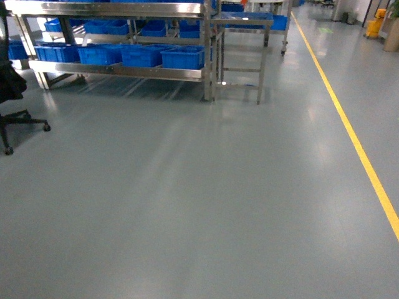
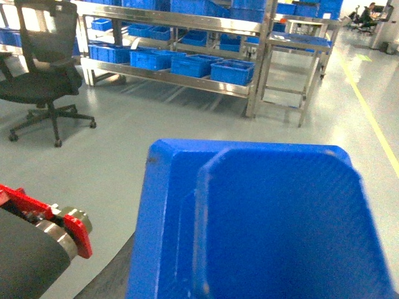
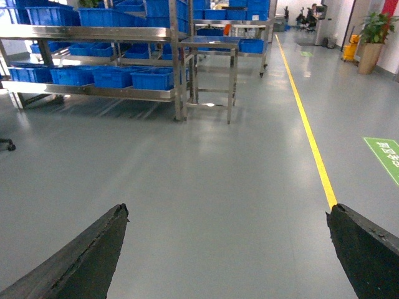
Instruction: Pick blue part to blue bin on bottom shelf
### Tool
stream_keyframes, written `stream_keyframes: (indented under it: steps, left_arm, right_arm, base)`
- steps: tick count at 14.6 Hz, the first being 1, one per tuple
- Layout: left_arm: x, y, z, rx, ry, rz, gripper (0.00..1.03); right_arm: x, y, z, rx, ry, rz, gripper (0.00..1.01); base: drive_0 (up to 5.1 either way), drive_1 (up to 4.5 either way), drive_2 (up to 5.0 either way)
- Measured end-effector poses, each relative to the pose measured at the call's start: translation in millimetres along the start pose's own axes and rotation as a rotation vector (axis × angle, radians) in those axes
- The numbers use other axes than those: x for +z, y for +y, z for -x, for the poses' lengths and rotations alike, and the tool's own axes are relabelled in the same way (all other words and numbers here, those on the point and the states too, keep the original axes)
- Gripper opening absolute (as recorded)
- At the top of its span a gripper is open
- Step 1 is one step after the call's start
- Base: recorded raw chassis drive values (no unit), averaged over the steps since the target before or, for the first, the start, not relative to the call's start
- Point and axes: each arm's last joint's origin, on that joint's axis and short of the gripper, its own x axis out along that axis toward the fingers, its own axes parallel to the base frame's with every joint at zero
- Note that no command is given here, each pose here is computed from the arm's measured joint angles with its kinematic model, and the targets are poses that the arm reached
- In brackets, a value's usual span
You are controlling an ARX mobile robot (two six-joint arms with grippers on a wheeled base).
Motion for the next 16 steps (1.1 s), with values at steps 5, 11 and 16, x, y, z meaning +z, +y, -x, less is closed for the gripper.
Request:
stream_keyframes:
  steps: [5, 11, 16]
  left_arm:
    - [0.0, 0.0, 0.0, 0.0, 0.0, 0.0, 0.43]
    - [-0.3, -0.2, -0.3, 0.0, 0.004, -0.002, 0.43]
    - [-0.1, 0.0, -0.1, 0.0, 0.001, 0.0, 0.43]
  right_arm:
    - [0.0, 0.0, 0.0, 0.0, 0.0, 0.0, 0.98]
    - [-0.1, 0.0, 0.0, 0.0, 0.002, 0.0, 0.98]
    - [-0.1, 0.0, 0.0, 0.0, 0.001, 0.0, 0.98]
  base:
    - [-1.6, -1.57, -1.6]
    - [-0.7, 0.0, -1.4]
    - [-0.2, 4.03, -4.3]
